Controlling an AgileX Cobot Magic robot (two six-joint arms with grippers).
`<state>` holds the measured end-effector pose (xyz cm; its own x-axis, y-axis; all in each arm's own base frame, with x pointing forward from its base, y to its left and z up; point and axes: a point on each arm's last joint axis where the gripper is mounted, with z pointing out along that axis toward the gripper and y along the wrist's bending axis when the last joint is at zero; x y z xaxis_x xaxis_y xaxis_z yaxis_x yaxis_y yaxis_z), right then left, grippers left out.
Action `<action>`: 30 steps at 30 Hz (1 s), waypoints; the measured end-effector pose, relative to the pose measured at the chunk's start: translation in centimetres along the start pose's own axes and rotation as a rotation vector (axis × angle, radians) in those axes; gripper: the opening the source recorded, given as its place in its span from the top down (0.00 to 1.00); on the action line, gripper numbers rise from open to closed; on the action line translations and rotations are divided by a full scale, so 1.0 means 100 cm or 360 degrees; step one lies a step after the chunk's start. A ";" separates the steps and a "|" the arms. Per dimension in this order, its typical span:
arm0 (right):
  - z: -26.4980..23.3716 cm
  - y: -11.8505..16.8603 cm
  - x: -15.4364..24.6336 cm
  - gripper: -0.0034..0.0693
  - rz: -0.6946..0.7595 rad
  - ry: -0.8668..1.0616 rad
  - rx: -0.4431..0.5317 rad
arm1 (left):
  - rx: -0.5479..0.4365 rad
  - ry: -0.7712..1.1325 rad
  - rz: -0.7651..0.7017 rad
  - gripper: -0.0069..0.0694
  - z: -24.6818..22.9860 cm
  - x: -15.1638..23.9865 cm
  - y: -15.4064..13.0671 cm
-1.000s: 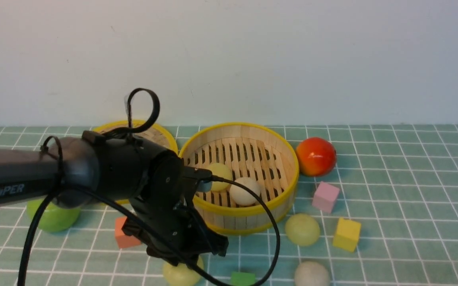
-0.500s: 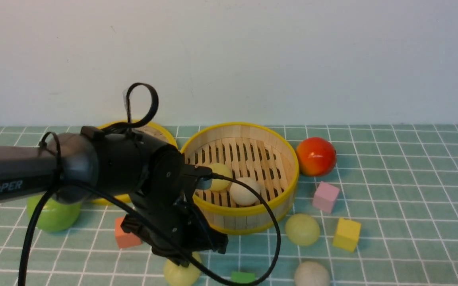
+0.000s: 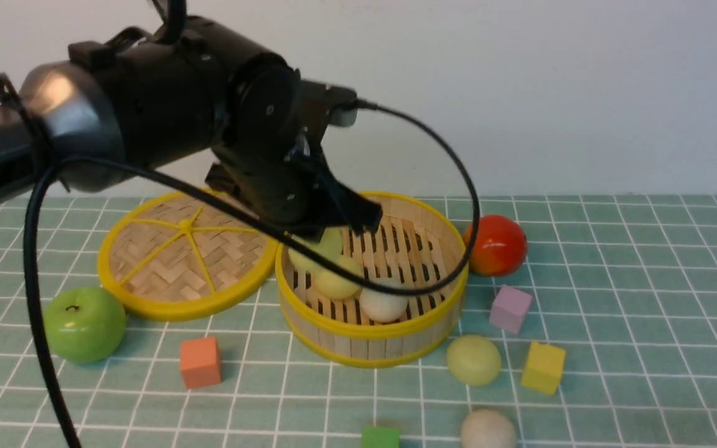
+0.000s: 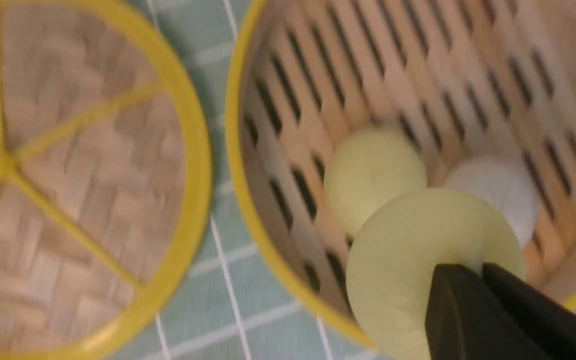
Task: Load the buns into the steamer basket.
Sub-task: Use the left arm to put the steamed stuffed bun into the steamer
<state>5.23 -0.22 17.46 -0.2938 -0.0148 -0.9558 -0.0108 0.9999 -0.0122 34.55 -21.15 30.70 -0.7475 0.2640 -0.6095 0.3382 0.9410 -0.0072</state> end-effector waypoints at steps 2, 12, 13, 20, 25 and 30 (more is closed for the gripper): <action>0.000 0.000 0.000 0.62 0.0000 0.0000 0.0000 | 0.0008 -0.0090 0.0016 0.93 0.007 -0.012 -0.003; 0.000 0.000 0.000 0.62 0.0000 0.0000 0.0000 | -0.0047 0.0002 -0.0049 0.92 0.096 -0.043 -0.007; 0.000 0.000 0.000 0.62 0.0000 0.0000 0.0000 | -0.0051 -0.0002 -0.0075 0.92 0.099 -0.046 -0.006; 0.000 0.000 0.000 0.62 0.0000 0.0000 0.0000 | -0.0133 0.0065 -0.0372 0.90 0.136 -0.043 0.020; 0.000 0.000 0.000 0.62 0.0000 0.0000 0.0000 | -0.0159 0.0092 -0.0413 0.83 0.143 -0.039 0.022; 0.000 0.000 0.000 0.62 0.0000 0.0000 0.0000 | -0.0166 0.0100 -0.0421 0.63 0.134 -0.042 0.022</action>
<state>5.23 -0.22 17.46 -0.2938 -0.0148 -0.9558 -0.0108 0.9999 -0.0122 46.09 -23.02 22.56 -0.8369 0.0159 -0.5471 0.0685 0.9948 -0.0759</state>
